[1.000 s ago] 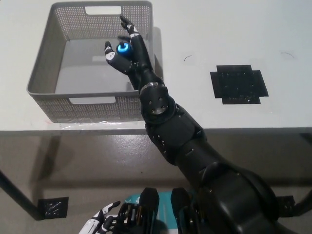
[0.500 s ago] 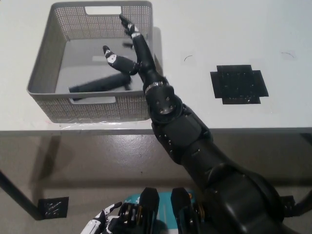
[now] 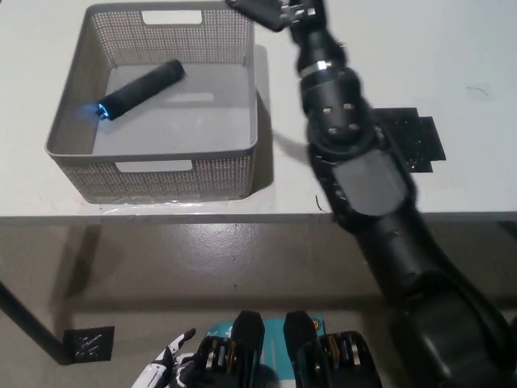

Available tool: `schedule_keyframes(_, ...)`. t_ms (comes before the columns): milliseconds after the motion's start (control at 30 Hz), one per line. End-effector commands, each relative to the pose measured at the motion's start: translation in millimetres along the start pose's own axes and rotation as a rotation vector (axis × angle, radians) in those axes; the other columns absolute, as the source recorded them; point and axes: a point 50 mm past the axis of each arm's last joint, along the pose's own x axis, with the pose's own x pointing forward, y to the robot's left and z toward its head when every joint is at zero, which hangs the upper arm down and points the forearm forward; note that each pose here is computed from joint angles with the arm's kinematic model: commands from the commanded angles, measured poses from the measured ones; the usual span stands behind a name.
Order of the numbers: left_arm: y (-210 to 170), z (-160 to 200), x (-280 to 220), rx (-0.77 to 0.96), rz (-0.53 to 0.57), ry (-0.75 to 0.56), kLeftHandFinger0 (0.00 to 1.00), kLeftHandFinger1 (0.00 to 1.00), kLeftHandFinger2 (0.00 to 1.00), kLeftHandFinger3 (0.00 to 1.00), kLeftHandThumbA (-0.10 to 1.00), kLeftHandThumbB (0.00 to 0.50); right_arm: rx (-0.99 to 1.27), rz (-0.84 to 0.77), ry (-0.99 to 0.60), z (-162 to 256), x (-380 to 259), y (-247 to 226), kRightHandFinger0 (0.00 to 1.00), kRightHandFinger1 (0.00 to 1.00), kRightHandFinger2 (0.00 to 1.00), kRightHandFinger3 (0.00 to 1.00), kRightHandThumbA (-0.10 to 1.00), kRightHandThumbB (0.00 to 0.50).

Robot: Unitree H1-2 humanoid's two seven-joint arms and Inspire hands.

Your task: Use the right hand to pick up a electric screw driver and put it into a container on the left side

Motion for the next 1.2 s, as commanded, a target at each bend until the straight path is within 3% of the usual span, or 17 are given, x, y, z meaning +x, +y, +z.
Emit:
schedule_keyframes(0,3.8,-1.0,-10.1,0.051,-0.016,-0.037,0.71,0.73,0.81,1.0,0.94,0.028,-0.005,-0.036,-0.136,58.5,-2.2,-48.8,1.0,1.0,1.0,1.0,0.77,0.207)
schedule_keyframes(167,-0.4,-9.8,-24.6,0.044,-0.016,-0.006,0.74,0.76,0.81,1.0,0.95,0.016,0.011,-0.093,-0.136,61.3,-52.5,-77.1,1.0,1.0,1.0,1.0,0.73,0.196)
schedule_keyframes(433,-2.0,-16.5,-39.8,0.018,0.007,0.054,0.84,0.84,0.89,1.0,1.0,0.068,0.046,-0.101,-0.055,37.0,-159.3,-93.0,0.96,1.0,1.0,1.0,0.68,0.135)
schedule_keyframes(533,0.8,-16.6,-41.2,0.012,0.022,0.061,0.84,0.86,0.92,1.0,1.0,0.076,0.093,-0.123,0.036,23.0,-199.3,-95.4,0.97,1.0,1.0,1.0,0.67,0.187)
schedule_keyframes(633,-4.2,-19.2,-45.0,-0.002,0.032,0.071,0.88,0.92,0.96,1.0,1.0,0.081,0.108,-0.134,0.15,-4.3,-247.9,-97.4,0.97,1.0,1.0,1.0,0.66,0.134)
schedule_keyframes(800,-4.4,-21.0,-47.3,-0.016,0.05,0.087,0.99,1.0,1.0,1.0,1.0,0.084,0.137,-0.172,0.392,-54.4,-326.0,-102.5,0.96,1.0,1.0,1.0,0.7,0.107)
schedule_keyframes(933,-1.9,-19.2,-43.0,-0.037,0.081,0.081,1.0,1.0,1.0,1.0,1.0,0.073,0.139,-0.181,0.501,-75.5,-359.2,-101.9,0.99,1.0,1.0,1.0,0.72,0.17)
schedule_keyframes(1033,0.7,-18.2,-41.5,-0.023,0.091,0.068,1.0,1.0,1.0,1.0,1.0,0.051,0.146,-0.181,0.559,-84.1,-386.2,-98.1,0.95,1.0,1.0,1.0,0.65,0.127)
schedule_keyframes(1167,4.0,-18.4,-37.3,-0.029,0.109,0.059,1.0,1.0,1.0,1.0,1.0,0.049,0.155,-0.19,0.619,-94.3,-414.4,-96.6,0.92,1.0,1.0,1.0,0.65,0.144)
